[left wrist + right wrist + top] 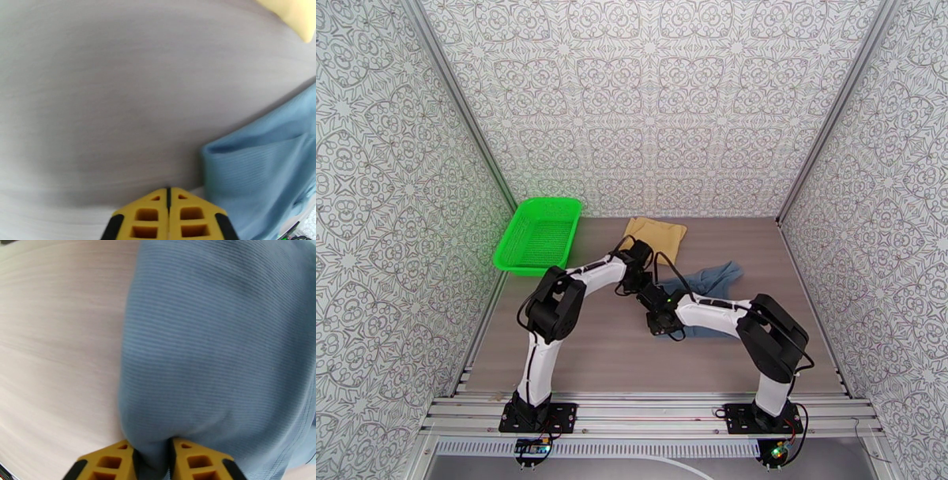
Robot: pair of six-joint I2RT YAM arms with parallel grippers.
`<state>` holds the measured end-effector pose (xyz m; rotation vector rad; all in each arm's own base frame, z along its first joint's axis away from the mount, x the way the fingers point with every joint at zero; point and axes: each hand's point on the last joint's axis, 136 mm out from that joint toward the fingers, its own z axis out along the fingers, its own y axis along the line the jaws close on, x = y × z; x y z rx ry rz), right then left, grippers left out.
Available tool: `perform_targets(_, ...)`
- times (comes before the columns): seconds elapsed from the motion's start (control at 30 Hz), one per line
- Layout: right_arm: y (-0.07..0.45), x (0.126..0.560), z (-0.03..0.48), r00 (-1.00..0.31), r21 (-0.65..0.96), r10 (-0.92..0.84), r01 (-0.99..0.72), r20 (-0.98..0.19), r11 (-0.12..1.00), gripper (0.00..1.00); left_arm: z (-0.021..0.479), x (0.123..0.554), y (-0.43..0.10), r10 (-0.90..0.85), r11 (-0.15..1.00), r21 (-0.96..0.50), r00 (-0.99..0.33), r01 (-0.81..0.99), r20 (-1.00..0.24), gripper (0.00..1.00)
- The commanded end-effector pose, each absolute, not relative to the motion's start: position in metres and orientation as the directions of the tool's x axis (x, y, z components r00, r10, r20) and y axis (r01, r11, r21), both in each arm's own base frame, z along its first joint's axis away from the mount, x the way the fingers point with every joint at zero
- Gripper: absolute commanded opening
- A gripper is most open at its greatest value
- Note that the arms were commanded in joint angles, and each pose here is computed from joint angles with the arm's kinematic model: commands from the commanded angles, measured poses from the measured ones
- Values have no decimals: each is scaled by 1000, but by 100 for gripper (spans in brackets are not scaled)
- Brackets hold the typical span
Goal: Fold and stack the mixed laundry pile
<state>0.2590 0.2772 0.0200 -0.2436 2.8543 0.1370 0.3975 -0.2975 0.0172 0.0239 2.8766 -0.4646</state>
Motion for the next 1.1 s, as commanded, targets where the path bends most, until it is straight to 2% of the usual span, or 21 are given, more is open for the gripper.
perform_targets(0.0,285,254,3,-951,62,-185,-206,-248,977,21,-27,386,-313,-7,942,-333,-985,52,-172,0)
perform_targets(0.27,339,239,14,-912,183,-303,-360,-275,915,17,-17,374,-257,-93,960,-276,-979,-40,-180,0)
perform_targets(0.4,371,228,16,-903,259,-335,-403,-269,878,16,-11,355,-210,-146,966,-240,-973,-101,-179,0)
perform_targets(0.57,386,221,16,-899,266,-352,-417,-260,869,17,-7,327,-158,-209,968,-175,-961,-178,-179,0)
perform_targets(0.63,386,220,15,-901,266,-350,-414,-257,871,25,-3,320,-147,-224,967,-163,-956,-195,-187,0)
perform_targets(0.7,386,219,18,-903,270,-344,-410,-258,871,41,0,319,-143,-227,967,-164,-954,-196,-197,0)
perform_targets(0.77,386,219,26,-901,278,-340,-411,-268,869,53,8,323,-145,-222,966,-176,-952,-187,-210,0)
perform_targets(0.9,381,222,66,-888,278,-324,-418,-326,865,67,41,344,-156,-188,972,-189,-946,-141,-263,28)
perform_targets(1.0,366,226,111,-869,255,-301,-418,-393,872,74,86,367,-165,-146,981,-168,-929,-93,-339,50)
perform_targets(1.07,350,227,141,-854,237,-275,-407,-442,882,79,121,380,-174,-108,987,-151,-909,-50,-403,61)
